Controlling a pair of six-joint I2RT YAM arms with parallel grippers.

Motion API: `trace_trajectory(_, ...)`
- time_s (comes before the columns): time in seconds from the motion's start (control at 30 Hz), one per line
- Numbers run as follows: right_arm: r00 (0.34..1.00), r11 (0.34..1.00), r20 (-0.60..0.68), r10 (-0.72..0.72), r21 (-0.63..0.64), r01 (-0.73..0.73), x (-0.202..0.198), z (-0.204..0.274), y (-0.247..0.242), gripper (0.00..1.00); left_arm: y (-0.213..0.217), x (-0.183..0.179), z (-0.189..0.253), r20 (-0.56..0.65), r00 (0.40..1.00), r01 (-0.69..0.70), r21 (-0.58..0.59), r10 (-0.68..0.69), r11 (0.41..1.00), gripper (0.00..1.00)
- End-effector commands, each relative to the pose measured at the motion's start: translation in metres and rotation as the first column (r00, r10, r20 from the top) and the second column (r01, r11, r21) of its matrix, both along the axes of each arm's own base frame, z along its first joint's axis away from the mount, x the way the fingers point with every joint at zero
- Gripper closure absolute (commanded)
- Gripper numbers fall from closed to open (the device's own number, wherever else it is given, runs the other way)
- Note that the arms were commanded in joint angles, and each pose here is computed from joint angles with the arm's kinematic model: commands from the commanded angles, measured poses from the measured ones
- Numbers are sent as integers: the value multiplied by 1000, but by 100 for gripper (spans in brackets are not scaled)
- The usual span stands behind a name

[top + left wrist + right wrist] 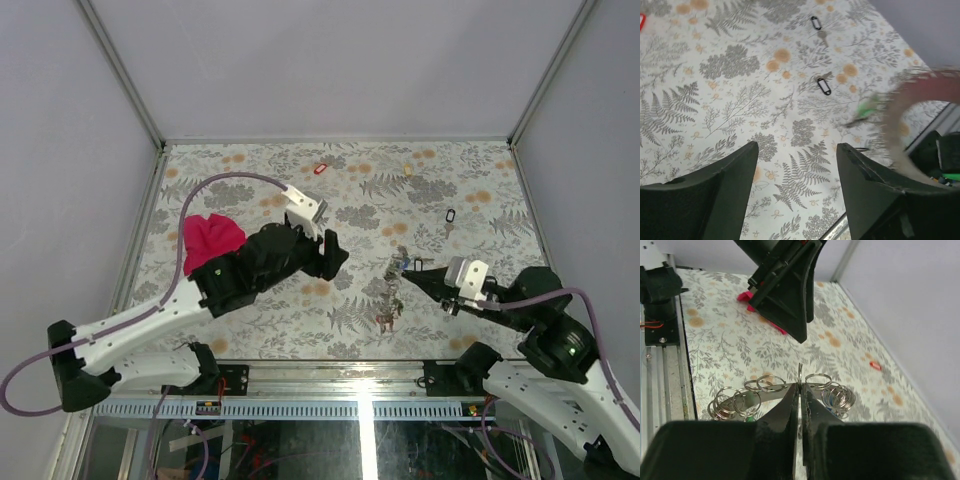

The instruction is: Put the keys on the keyring

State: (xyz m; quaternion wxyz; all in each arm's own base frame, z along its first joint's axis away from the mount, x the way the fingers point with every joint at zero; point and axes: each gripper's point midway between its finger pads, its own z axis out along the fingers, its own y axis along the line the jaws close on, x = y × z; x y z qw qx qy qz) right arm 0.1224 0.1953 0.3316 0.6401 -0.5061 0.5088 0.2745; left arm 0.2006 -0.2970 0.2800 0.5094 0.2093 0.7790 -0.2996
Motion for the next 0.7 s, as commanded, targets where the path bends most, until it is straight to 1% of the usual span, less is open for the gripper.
trace_trajectory(0.0, 982, 979, -72, -174, 90, 180, 0, 36, -34, 98, -18, 27, -5, -108, 994, -15, -73, 7, 997, 34)
trace_trajectory(0.17, 954, 957, -145, -263, 87, 278, -6, 46, -59, 99, -46, 55, -32, -182, 983, -1, -72, -13, 997, 33)
trace_trajectory(0.27, 918, 925, -193, -345, 93, 367, -5, 54, -77, 98, -65, 72, -49, -224, 975, -19, -48, 8, 999, 34)
trace_trajectory(0.43, 830, 839, -263, -492, 111, 532, -6, 73, -116, 99, -100, 99, -95, -320, 946, -38, 62, 56, 997, 36)
trace_trajectory(0.5, 802, 807, -275, -530, 126, 576, -8, 82, -131, 99, -115, 106, -113, -334, 939, -49, 114, 85, 992, 35)
trace_trajectory(0.6, 786, 780, -278, -552, 160, 605, -14, 92, -144, 99, -139, 111, -138, -305, 944, -62, 206, 124, 977, 30)
trace_trajectory(0.67, 784, 767, -276, -557, 193, 612, -17, 98, -150, 99, -155, 111, -161, -303, 943, -58, 267, 141, 962, 29)
